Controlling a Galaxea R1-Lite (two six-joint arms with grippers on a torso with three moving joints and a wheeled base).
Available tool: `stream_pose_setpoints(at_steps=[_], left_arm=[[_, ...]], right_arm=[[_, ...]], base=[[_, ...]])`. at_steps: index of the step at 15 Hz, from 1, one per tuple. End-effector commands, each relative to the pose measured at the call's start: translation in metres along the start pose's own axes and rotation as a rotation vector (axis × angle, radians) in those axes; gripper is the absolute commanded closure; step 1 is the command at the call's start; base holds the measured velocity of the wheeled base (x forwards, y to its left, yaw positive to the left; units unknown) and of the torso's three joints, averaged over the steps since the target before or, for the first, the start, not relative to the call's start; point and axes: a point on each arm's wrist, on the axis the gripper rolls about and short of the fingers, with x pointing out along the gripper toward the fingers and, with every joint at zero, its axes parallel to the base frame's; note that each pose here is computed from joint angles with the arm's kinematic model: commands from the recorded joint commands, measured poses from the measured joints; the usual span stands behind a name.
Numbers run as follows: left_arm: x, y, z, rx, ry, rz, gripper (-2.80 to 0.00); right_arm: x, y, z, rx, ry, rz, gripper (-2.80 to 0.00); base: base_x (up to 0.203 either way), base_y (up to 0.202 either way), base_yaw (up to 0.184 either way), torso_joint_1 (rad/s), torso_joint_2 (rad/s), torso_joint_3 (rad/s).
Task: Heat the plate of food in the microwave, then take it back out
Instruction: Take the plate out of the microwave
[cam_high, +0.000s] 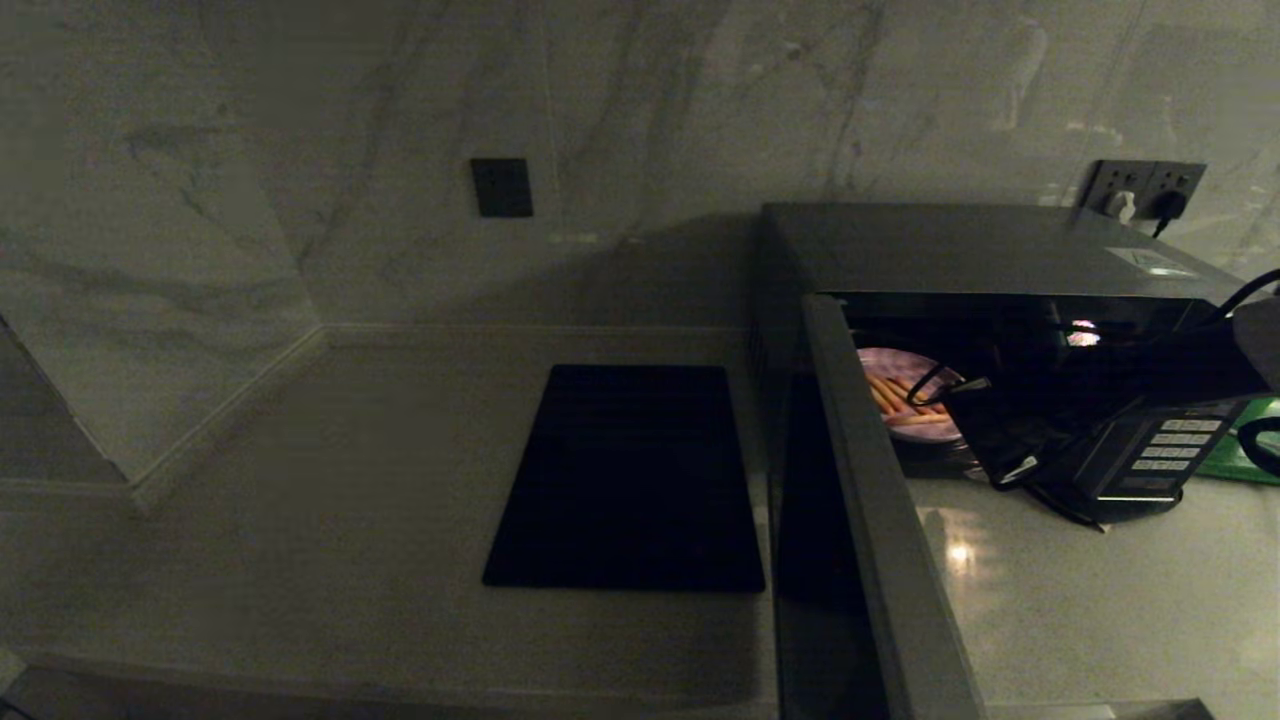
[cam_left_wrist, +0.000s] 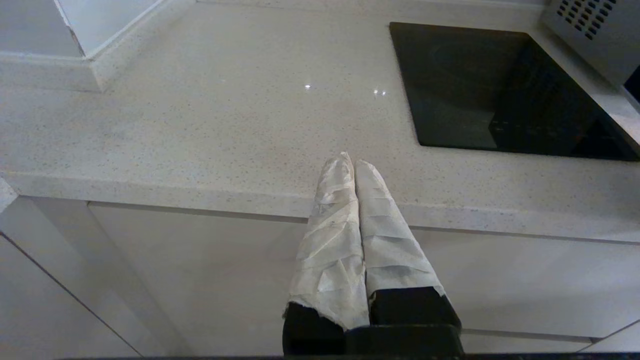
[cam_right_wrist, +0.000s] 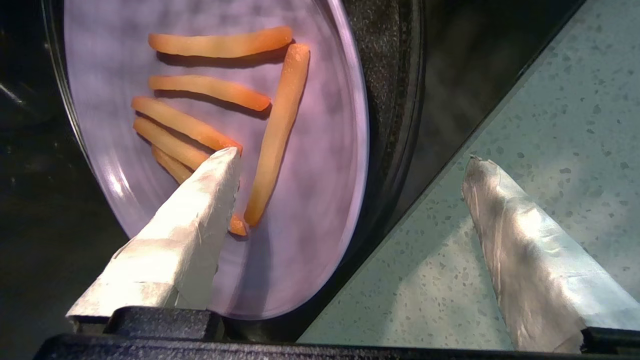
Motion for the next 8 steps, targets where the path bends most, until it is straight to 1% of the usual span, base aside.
stream_pose_setpoints(at_steps=[1,8], left_arm=[[0.0001,0.0000,0.0001,-0.001,0.001,0.001,0.00],[0.0001,0.0000,0.0001,-0.001,0.001,0.001,0.00]], right_arm=[[0.0029,-0.0008,-0.0023,0.002,0.000,-0.008,-2.80],[0.0032,-0.0073,-0.0060,-0.001,0.003,-0.047,-2.80]], base=[[0.000,0.000,0.000,0.000,0.00,0.000],[0.000,0.000,0.000,0.000,0.00,0.000]])
